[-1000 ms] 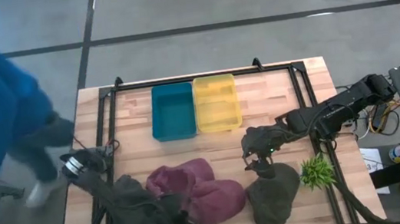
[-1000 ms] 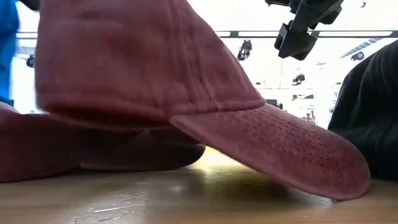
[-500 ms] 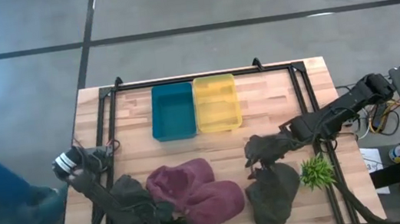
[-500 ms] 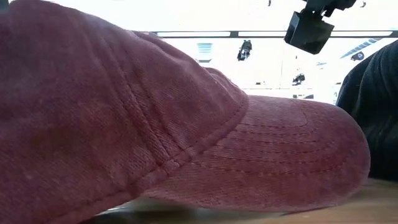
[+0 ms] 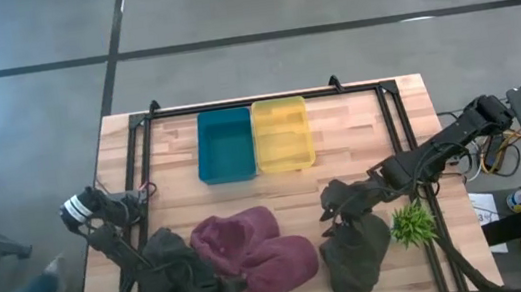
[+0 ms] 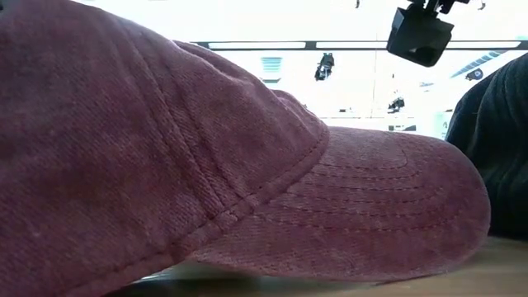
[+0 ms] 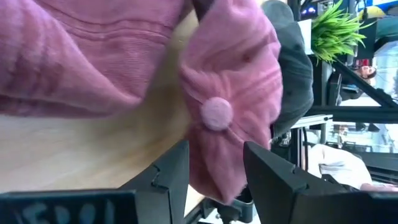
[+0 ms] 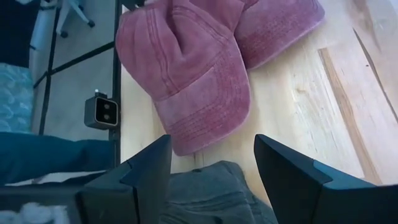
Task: Pick & Place hat
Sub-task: Put the top pink cap into the blue bin
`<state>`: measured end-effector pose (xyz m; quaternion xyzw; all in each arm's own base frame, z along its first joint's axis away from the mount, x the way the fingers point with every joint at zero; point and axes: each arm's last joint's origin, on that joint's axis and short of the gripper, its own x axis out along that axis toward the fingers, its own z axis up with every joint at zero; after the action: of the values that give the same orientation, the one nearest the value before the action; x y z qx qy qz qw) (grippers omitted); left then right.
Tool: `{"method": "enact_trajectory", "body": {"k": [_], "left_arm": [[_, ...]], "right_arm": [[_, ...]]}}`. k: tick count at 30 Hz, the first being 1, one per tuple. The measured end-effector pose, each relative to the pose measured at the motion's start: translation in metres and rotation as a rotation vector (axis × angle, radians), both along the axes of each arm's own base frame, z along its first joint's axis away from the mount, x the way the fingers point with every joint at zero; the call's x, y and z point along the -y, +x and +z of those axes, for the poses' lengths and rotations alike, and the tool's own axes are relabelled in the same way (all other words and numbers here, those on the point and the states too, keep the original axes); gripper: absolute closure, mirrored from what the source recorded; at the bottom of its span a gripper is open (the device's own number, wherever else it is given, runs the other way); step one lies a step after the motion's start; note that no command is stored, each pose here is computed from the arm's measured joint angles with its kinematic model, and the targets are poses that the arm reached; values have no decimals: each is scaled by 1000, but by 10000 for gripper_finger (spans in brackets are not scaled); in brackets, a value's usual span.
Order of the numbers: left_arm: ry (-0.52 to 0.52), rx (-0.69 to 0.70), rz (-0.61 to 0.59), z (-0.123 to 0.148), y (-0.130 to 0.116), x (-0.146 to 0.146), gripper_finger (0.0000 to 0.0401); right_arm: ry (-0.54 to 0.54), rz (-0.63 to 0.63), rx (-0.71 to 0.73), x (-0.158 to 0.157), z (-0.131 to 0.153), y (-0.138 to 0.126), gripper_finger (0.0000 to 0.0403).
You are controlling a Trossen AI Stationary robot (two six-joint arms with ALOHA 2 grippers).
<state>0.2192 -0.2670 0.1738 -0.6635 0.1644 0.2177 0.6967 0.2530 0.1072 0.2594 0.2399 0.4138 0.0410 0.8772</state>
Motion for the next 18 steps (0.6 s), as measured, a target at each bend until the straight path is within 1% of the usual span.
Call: {"method": "enact_trajectory", "body": {"k": [5, 8, 11, 14, 18], "left_arm": [[12, -18, -6, -6, -3, -4, 256], [7, -2, 2, -6, -2, -4, 256], [38, 20, 25, -6, 2, -9, 256], [57, 71, 49, -5, 8, -12, 256], [60, 86, 10, -7, 16, -18, 256]], "right_arm": [[14, -14, 8, 0, 1, 1, 179], [6, -32, 12, 0, 1, 1, 179], [9, -38, 11, 0, 1, 1, 179], [12, -40, 12, 0, 1, 1, 179], [23, -51, 8, 0, 1, 1, 179]]}}
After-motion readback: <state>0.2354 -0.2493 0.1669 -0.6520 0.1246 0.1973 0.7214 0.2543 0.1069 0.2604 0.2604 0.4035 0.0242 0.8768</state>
